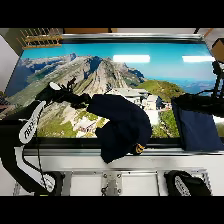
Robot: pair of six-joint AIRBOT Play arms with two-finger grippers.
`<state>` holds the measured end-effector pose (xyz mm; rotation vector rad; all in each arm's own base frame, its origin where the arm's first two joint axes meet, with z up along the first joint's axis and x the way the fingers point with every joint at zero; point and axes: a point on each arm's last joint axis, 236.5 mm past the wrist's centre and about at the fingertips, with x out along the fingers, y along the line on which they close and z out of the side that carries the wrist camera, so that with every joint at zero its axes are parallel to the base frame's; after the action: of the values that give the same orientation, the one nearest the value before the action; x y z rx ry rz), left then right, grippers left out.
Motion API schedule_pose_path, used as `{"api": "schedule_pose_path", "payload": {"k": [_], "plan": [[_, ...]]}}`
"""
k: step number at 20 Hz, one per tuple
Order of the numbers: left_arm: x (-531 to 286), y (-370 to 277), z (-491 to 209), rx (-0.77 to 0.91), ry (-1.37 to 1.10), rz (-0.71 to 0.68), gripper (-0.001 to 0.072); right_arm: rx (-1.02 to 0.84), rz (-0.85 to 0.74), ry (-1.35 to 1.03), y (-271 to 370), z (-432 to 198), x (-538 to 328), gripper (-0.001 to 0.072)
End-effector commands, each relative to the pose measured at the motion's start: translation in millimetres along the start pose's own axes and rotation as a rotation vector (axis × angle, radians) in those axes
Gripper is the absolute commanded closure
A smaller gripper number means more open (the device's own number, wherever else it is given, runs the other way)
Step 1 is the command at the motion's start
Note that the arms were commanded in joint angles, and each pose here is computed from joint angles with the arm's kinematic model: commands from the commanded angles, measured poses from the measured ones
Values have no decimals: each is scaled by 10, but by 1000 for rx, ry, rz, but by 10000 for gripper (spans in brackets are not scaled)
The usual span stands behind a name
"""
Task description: Fold the clothes and pants, and hang the long-sleeved shirts on hangers.
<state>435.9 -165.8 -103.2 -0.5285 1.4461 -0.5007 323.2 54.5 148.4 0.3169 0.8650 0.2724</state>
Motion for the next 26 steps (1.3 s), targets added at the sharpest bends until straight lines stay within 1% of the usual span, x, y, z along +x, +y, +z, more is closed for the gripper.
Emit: {"api": "schedule_pose_path", "payload": {"k": [1, 2, 3, 4, 5, 8, 9, 12, 13, 14, 15, 16, 17, 18, 24, 26], "plan": [[168, -113, -54, 57, 87, 43, 31, 5, 0, 3, -6, -4, 9, 700], [186, -189, -33, 78, 81, 43, 167, 7, 0, 8, -13, -10, 24, 700], [197, -253, -23, 96, 80, 43, 445, 10, 0, 13, -19, -22, 38, 700], [191, -282, -10, 102, 77, 40, 658, 13, -1, 20, -33, -42, 59, 700], [160, -316, -5, 109, 81, 36, 705, 20, -1, 32, -51, -74, 92, 700], [-312, -310, 193, 109, 1, 34, 706, 61, -12, 92, -139, -245, 249, 701], [-565, -229, 276, 101, -49, 68, 706, 78, -35, 130, -202, -353, 334, 701], [-1285, 216, 354, 82, -144, 255, 705, 96, -120, 236, -361, -648, 664, 701], [-1495, 341, 336, 68, -163, 299, 705, 104, -139, 261, -382, -711, 819, 701], [-1618, 403, 317, 53, -172, 309, 705, 114, -139, 276, -367, -741, 970, 700], [-1697, 441, 297, 36, -177, 304, 705, 122, -125, 286, -328, -761, 1148, 682], [-1740, 476, 264, 17, -170, 301, 705, 148, -96, 296, -261, -789, 1333, 487], [-1747, 502, 220, 1, -155, 299, 705, 182, -59, 311, -182, -831, 1498, 179], [-1746, 509, 195, -5, -144, 297, 705, 197, -15, 332, -99, -885, 1641, -8], [-1743, 504, 197, -4, -145, 297, 705, 279, 278, 431, 419, -1145, 2125, -5], [-1744, 504, 205, -4, -148, 297, 705, 273, 301, 469, 503, -1278, 2209, -5]]}}
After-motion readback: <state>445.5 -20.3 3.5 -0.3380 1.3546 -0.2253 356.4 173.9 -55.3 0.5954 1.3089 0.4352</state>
